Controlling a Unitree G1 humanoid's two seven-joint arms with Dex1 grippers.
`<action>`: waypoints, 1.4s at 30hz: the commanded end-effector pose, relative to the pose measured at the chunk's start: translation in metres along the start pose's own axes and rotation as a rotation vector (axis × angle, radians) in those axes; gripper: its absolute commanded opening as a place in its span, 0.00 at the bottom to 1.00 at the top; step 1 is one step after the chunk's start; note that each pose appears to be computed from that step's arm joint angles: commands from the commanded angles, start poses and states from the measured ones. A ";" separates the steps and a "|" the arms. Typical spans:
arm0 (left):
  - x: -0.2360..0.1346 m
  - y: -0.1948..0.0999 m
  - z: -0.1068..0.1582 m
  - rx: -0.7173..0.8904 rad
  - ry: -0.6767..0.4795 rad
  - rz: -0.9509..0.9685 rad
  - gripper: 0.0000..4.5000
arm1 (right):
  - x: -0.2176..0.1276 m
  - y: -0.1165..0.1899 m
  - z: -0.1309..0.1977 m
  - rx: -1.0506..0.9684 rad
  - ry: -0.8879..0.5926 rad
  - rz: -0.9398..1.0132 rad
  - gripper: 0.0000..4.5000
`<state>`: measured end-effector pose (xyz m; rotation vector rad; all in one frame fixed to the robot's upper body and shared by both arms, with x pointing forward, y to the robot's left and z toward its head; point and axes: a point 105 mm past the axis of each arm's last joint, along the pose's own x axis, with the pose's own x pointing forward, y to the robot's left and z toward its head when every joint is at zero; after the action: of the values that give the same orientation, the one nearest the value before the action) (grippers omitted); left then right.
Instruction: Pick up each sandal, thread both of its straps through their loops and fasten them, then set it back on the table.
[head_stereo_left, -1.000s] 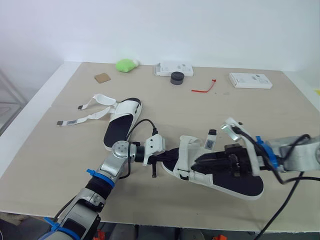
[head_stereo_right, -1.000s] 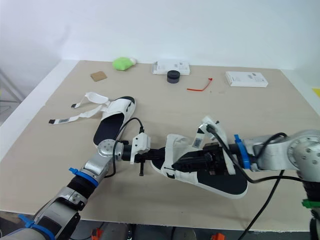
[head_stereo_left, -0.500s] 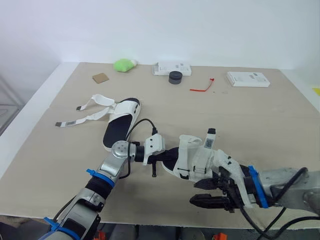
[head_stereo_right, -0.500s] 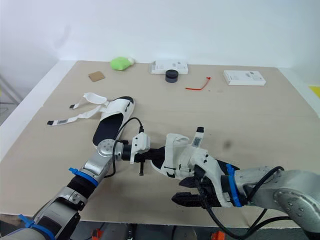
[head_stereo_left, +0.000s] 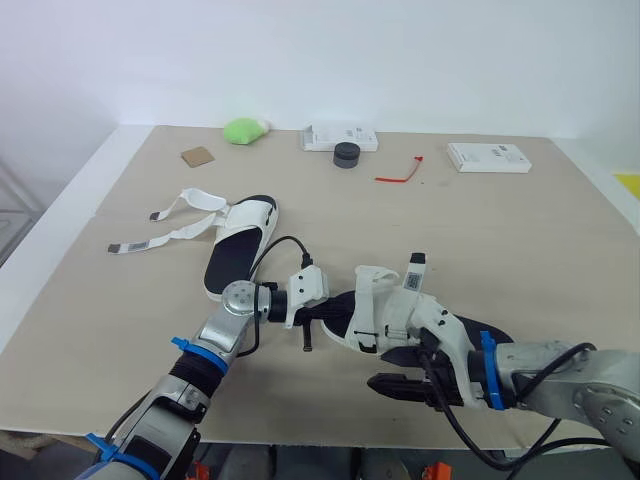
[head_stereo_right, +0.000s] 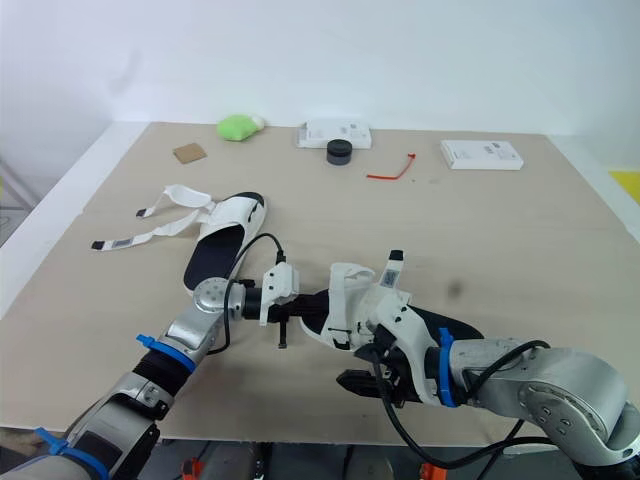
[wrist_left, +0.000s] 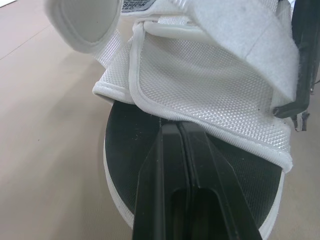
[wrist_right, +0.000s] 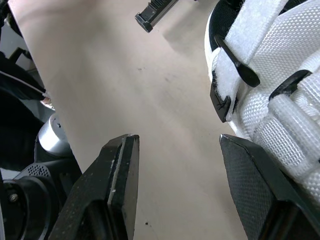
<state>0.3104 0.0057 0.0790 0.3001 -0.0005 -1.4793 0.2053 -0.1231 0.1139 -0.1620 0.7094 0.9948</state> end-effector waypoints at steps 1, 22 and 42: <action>-0.010 -0.029 -0.069 -0.189 0.234 -0.047 0.00 | -0.010 -0.008 0.018 -0.026 -0.052 -0.056 0.62; -0.010 -0.027 -0.069 -0.189 0.230 -0.030 0.00 | -0.010 -0.039 0.065 0.224 -0.128 -0.003 0.62; -0.008 -0.027 -0.069 -0.193 0.226 -0.029 0.00 | -0.004 -0.015 0.057 0.202 -0.059 0.082 0.01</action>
<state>0.3080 0.0038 0.0797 0.2988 -0.0037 -1.5016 0.2491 -0.1116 0.1578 0.1339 0.7645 0.9758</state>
